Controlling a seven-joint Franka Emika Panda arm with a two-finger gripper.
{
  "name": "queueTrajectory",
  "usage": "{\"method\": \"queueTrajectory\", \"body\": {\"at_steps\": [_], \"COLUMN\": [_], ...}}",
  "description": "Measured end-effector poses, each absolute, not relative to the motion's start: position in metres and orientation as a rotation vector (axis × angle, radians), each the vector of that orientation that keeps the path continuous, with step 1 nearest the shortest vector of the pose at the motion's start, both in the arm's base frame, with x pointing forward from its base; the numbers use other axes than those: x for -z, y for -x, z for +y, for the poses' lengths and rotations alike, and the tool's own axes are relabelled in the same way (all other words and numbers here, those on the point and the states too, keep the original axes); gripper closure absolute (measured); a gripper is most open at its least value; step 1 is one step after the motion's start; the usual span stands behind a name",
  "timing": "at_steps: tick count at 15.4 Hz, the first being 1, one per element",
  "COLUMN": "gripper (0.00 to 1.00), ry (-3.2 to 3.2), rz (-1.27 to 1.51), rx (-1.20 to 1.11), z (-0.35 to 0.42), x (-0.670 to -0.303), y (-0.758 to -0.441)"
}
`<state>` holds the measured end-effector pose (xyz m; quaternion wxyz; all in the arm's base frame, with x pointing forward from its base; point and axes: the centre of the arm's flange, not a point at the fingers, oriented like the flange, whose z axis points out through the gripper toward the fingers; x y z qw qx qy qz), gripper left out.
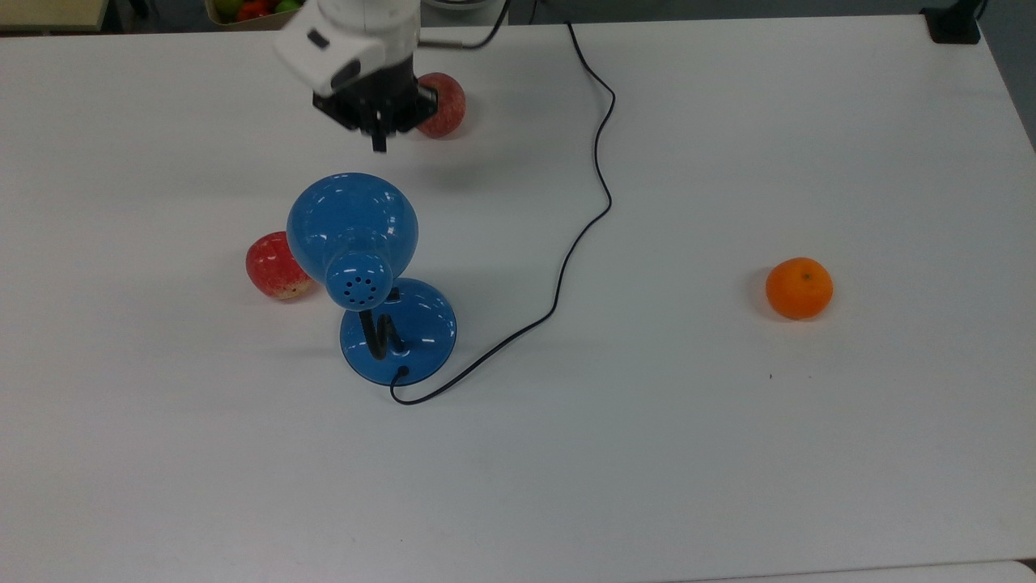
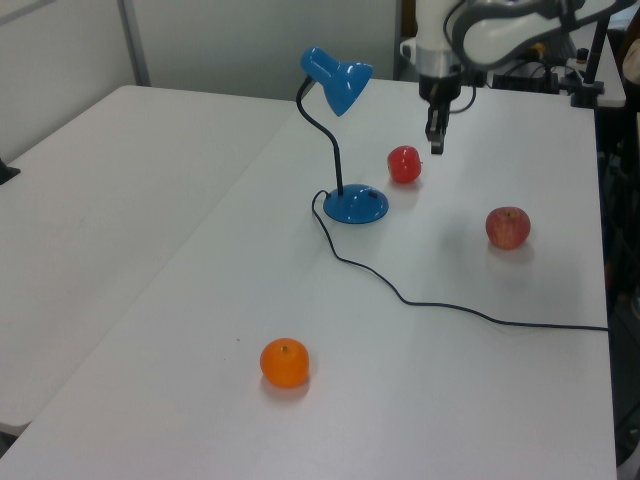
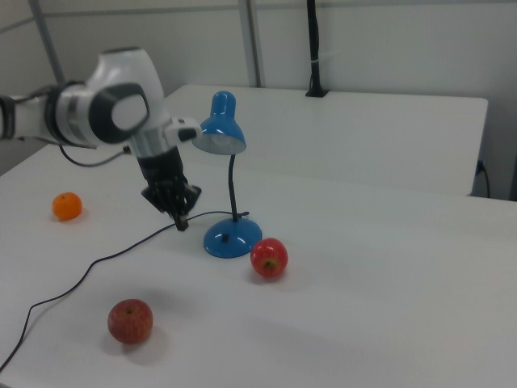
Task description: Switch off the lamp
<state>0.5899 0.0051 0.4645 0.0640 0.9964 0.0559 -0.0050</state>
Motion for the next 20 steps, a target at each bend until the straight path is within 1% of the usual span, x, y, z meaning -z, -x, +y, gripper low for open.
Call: {"method": "queueTrajectory", "body": {"at_steps": [3,7,9,12,13,15,16,20], "gripper": [0.99,0.99,0.98,0.95,0.87,0.67,0.59,0.18], "ry": [-3.006,-3.004,-3.002,-3.002,-3.003,-3.005,-3.005,-3.007], "rz": [0.159,0.165,0.176,0.19,0.188,0.179,0.173,0.156], "rx": [0.013,0.05,0.058,0.043,0.039,0.038,0.038,0.029], "z": [0.007,0.016,0.023,0.029,0.029,0.026,0.023,0.017], "x": [-0.509,-0.557,-0.574,-0.586,-0.587,-0.588,-0.588,-0.592], "y": [-0.576,-0.562,-0.557,-0.551,-0.551,-0.551,-0.551,-0.549]}}
